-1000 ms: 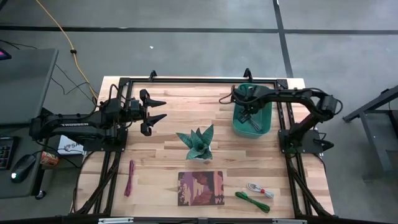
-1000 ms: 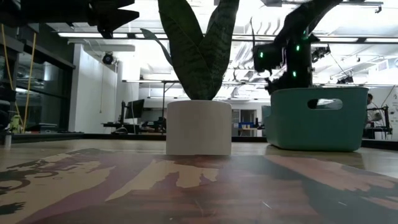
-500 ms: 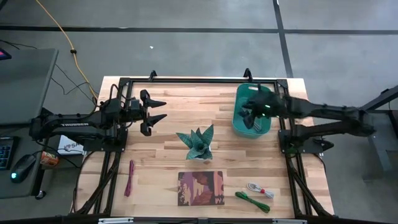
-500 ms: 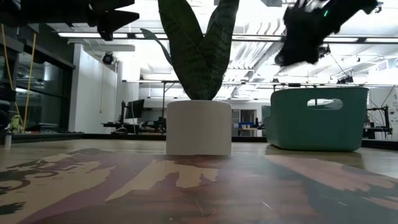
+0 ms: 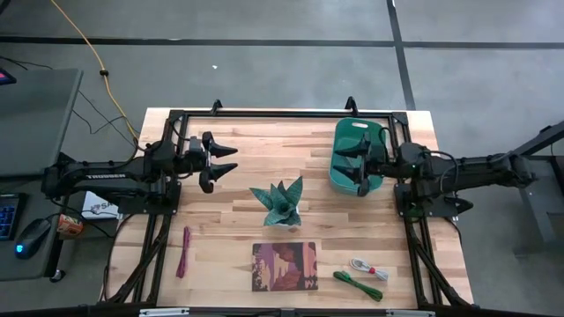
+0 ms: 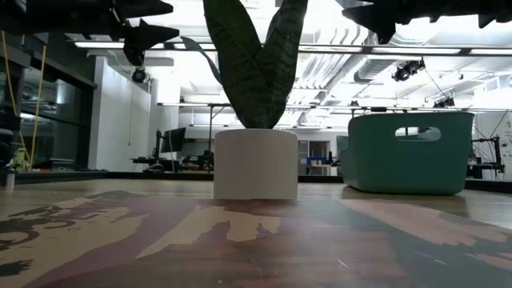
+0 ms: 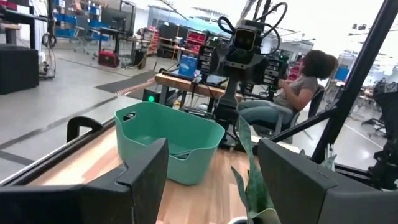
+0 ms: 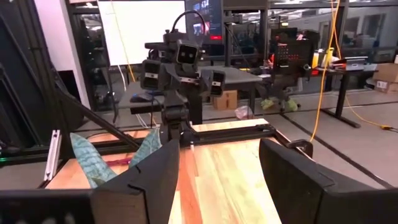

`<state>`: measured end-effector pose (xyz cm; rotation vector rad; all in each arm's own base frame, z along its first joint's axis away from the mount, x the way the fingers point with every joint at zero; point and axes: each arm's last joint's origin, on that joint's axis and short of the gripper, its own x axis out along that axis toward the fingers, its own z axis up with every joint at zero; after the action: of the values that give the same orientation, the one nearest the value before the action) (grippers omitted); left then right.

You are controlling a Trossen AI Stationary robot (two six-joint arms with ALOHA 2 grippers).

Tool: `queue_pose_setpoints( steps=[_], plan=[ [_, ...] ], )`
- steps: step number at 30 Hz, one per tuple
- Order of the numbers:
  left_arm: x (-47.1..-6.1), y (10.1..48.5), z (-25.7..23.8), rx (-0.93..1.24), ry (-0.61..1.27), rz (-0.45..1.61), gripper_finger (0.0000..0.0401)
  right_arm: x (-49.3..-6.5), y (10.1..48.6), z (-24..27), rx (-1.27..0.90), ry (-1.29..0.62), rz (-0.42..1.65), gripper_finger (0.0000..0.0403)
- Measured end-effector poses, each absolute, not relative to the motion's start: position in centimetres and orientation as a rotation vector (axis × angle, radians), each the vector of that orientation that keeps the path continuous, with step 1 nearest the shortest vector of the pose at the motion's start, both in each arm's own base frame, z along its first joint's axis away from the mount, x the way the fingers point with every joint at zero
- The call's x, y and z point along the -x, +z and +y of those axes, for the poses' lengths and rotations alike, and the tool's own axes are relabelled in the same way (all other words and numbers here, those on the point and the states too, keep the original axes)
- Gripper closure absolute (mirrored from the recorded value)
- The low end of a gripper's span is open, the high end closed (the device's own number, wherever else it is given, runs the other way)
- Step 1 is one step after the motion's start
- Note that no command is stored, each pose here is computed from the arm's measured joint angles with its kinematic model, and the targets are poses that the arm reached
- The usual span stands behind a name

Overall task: Pick and place USB-C Cables
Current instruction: Put the white charger cable into the green container

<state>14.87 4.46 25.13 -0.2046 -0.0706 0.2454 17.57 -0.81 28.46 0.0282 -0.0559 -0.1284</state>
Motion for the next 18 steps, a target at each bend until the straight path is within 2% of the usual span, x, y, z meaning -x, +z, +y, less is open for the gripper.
queue_pose_setpoints(
  steps=[8, 18],
  plan=[
    [-14.90, 25.20, 4.32, 0.106, 0.200, -0.063, 0.0172, -17.57, 28.46, -0.82, -0.046, -0.130, -0.057, 0.0190],
    [-14.90, 25.28, 4.23, 0.089, 0.170, -0.068, 0.0172, -17.57, 28.52, -0.82, -0.060, -0.129, -0.060, 0.0190]
  ],
)
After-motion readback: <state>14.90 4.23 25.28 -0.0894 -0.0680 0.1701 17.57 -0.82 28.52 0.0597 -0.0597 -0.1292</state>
